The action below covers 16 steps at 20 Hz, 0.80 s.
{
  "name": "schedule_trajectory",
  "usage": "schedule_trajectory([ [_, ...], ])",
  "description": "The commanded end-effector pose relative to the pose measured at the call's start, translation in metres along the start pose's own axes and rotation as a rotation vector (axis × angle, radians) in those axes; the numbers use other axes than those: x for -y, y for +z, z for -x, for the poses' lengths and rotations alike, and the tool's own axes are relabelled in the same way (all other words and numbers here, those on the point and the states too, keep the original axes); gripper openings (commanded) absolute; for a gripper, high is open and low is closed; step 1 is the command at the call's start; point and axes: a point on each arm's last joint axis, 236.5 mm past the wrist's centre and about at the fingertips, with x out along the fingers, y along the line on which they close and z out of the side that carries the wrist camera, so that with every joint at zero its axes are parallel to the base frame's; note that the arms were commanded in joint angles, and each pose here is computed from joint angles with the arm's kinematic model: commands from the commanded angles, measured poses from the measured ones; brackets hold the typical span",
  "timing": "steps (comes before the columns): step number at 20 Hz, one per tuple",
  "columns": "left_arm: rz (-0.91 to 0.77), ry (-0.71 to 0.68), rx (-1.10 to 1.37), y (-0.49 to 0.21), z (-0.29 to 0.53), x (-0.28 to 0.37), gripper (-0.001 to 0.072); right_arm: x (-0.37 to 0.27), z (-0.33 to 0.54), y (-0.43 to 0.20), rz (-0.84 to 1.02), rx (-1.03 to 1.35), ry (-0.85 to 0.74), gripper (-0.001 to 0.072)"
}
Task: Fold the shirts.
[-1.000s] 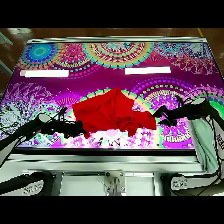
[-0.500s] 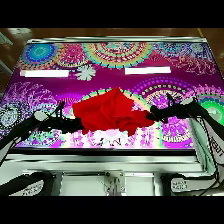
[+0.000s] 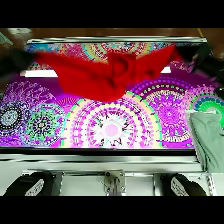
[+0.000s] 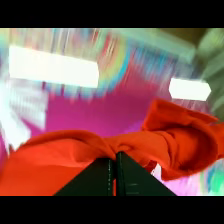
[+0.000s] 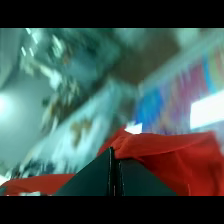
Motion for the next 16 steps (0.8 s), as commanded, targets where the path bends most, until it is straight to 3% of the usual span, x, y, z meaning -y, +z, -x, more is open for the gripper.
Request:
schedule_trajectory([
  [1, -0.194, -0.08, 0.339, 0.123, 0.118, 0.096, 0.0034, -0.141, 0.069, 0.079, 0.426, 0.315, -0.006, 0.0061],
  [4, -0.333, 0.038, 0.309, 0.125, 0.153, 0.098, 0.0034, -0.171, 0.116, 0.087, 0.663, 0.369, -0.261, 0.0061],
  [7, -0.333, 0.19, 0.157, 0.097, 0.152, 0.058, 0.0034, -0.155, 0.16, 0.088, 0.695, 0.38, -0.514, 0.0061],
  [10, -0.339, 0.349, 0.002, 0.069, 0.148, 0.011, 0.0035, -0.106, 0.182, 0.055, 0.673, 0.185, -0.73, 0.0061],
  [13, -0.31, 0.361, -0.103, 0.043, 0.137, -0.004, 0.0035, -0.067, 0.185, 0.006, 0.56, -0.067, -0.799, 0.0061],
  [16, -0.294, 0.364, -0.176, 0.025, 0.136, -0.009, 0.0035, -0.054, 0.192, -0.016, 0.516, -0.173, -0.831, 0.0061],
])
